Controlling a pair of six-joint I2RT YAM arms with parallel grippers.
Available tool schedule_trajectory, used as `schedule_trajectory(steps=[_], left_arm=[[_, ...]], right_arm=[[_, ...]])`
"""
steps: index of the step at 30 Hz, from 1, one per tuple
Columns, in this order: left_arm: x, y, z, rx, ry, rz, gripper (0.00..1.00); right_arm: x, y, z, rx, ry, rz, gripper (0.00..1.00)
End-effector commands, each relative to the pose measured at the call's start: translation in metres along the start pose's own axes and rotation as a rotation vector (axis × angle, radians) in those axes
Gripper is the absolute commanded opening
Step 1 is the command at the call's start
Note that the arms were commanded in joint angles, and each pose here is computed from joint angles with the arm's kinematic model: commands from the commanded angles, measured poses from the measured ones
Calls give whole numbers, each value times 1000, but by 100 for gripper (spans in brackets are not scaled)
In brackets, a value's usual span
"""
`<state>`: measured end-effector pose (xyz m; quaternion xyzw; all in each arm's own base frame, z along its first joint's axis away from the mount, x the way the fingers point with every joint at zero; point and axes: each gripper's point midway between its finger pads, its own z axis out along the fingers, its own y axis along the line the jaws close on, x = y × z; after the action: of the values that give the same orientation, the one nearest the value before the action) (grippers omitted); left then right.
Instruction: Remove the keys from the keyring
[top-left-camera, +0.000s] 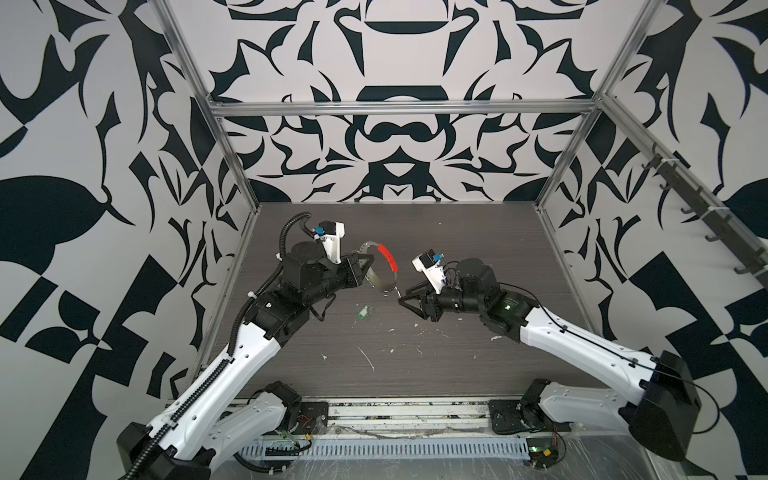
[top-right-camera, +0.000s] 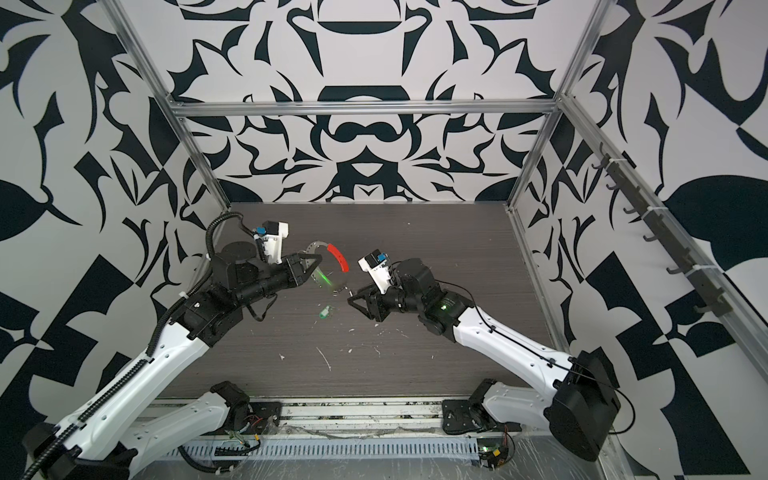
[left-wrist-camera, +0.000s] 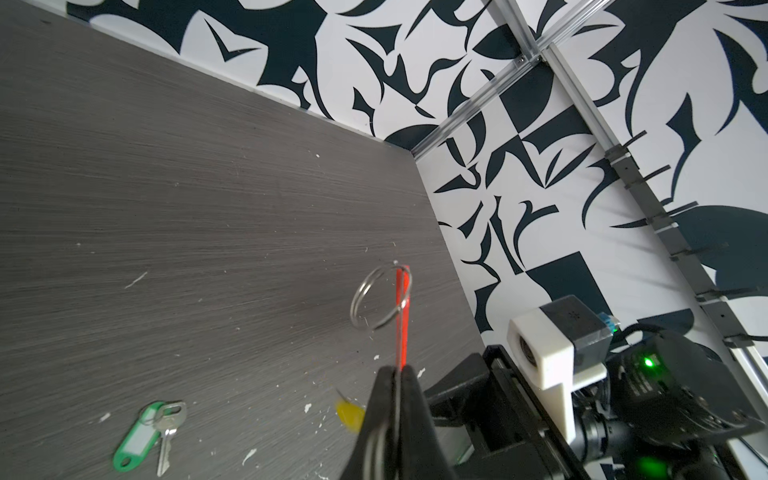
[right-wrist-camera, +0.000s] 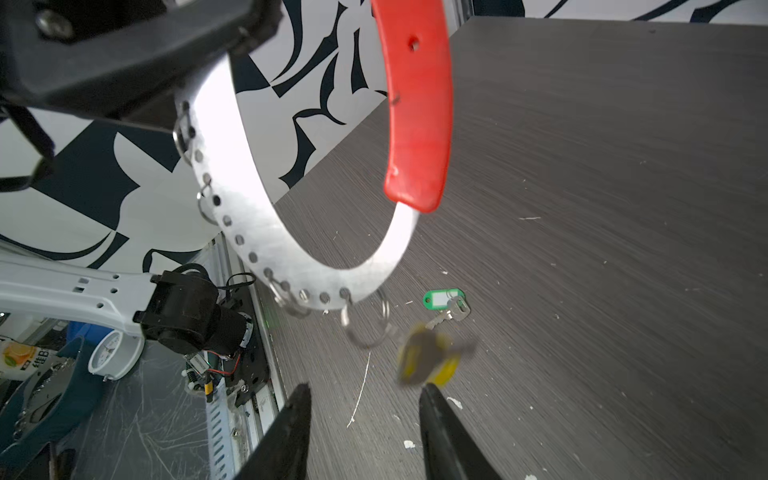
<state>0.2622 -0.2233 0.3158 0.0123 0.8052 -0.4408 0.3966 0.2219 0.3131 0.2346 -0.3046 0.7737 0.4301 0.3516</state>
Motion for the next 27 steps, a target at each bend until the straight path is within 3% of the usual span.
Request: schedule_trajectory(steps=[1, 11, 27], left_arm=[[0, -12, -3, 54, 18, -18, 0], [1, -15, -6, 66, 18, -22, 0], [-4, -18, -12, 71, -10, -41, 0]], right_arm=[[-30, 9, -2, -14, -93, -86, 44], [-37, 26, -2, -77, -111, -134, 46], [-53, 27, -11, -2, -200, -163, 48]])
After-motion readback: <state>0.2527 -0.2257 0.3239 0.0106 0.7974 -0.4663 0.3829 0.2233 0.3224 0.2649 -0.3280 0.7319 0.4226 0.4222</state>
